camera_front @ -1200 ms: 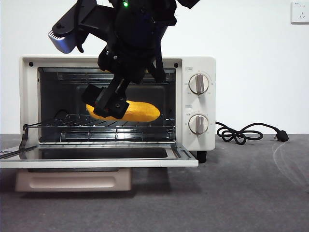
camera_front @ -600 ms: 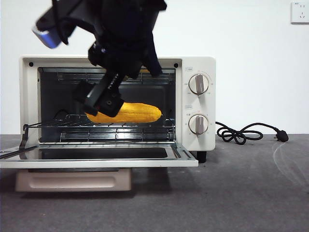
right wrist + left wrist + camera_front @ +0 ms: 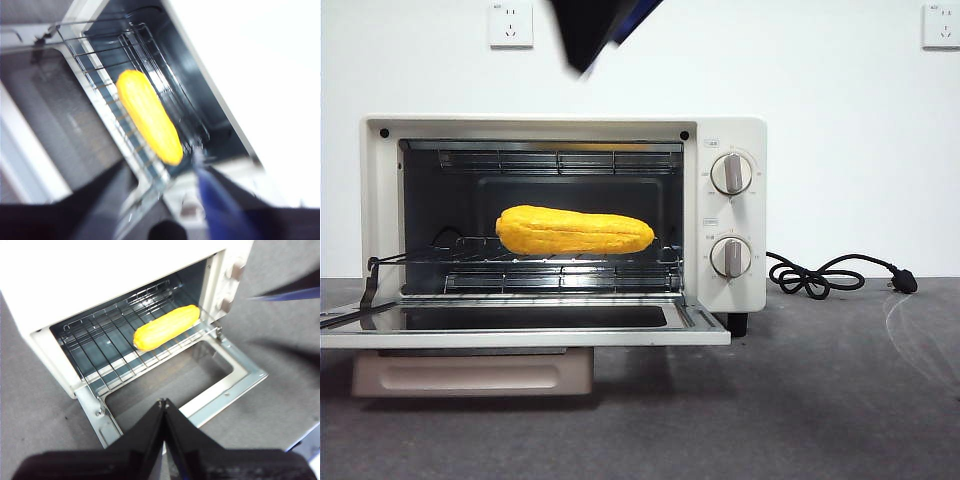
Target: Take the corn from the table,put the corn in the oven
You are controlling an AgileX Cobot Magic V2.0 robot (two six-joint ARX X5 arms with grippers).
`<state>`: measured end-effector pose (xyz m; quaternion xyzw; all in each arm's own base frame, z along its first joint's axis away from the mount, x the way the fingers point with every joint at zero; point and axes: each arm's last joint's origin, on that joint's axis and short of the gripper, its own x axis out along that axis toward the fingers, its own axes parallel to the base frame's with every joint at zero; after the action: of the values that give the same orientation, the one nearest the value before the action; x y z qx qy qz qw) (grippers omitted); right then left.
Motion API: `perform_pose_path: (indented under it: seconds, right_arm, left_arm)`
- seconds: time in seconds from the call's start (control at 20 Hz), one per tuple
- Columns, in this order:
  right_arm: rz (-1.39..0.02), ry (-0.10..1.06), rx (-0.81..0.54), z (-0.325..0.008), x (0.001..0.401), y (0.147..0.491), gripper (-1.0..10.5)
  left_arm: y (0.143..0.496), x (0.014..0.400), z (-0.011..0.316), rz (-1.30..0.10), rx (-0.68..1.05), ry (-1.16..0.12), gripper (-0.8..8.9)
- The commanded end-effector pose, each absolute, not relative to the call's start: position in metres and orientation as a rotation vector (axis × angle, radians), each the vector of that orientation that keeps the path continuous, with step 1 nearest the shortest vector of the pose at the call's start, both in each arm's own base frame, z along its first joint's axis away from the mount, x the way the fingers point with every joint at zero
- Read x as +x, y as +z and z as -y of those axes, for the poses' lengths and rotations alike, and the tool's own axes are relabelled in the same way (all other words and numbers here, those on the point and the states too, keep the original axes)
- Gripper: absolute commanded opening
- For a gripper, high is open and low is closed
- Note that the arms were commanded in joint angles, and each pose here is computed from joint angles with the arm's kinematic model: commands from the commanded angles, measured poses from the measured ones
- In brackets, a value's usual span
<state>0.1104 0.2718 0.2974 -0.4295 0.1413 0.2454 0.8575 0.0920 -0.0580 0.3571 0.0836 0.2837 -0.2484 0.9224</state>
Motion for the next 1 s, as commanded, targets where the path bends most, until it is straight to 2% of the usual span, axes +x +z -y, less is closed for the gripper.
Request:
perform_pose_path:
  seconds: [0.05, 0.15, 0.25, 0.5, 0.65, 0.85, 1.0]
  right_arm:
    - [-0.346, 0.487, -0.755, -0.252, 0.101, 0.312, 0.6]
    - [-0.397, 0.465, -0.714, -0.231, 0.095, 0.321, -0.1]
    - [-0.444, 0.447, -0.684, -0.213, 0.089, 0.326, -0.1]
    - [-0.517, 0.547, -0.590, -0.193, 0.087, 0.335, -0.1]
    - [-0.565, 0.638, -0.510, -0.183, 0.092, 0.340, -0.1]
    - [-0.643, 0.691, -0.387, -0.167, 0.113, 0.343, -0.1]
    - [-0.725, 0.778, -0.260, -0.153, 0.132, 0.343, -0.1]
  left_arm:
    - [0.354, 0.105, 0.066, -0.582, 0.240, -0.529, -0.06]
    - [0.349, 0.117, 0.074, -0.610, 0.296, -0.543, -0.06]
    - [0.343, 0.128, 0.081, -0.656, 0.295, -0.584, -0.08]
    - [0.338, 0.140, 0.081, -0.699, 0.222, -0.724, -0.08]
    - [0.337, 0.145, 0.072, -0.712, 0.151, -0.755, -0.08]
    - [0.334, 0.152, 0.042, -0.748, 0.025, -0.688, -0.08]
    - [0.329, 0.153, 0.023, -0.769, -0.097, -0.679, -0.08]
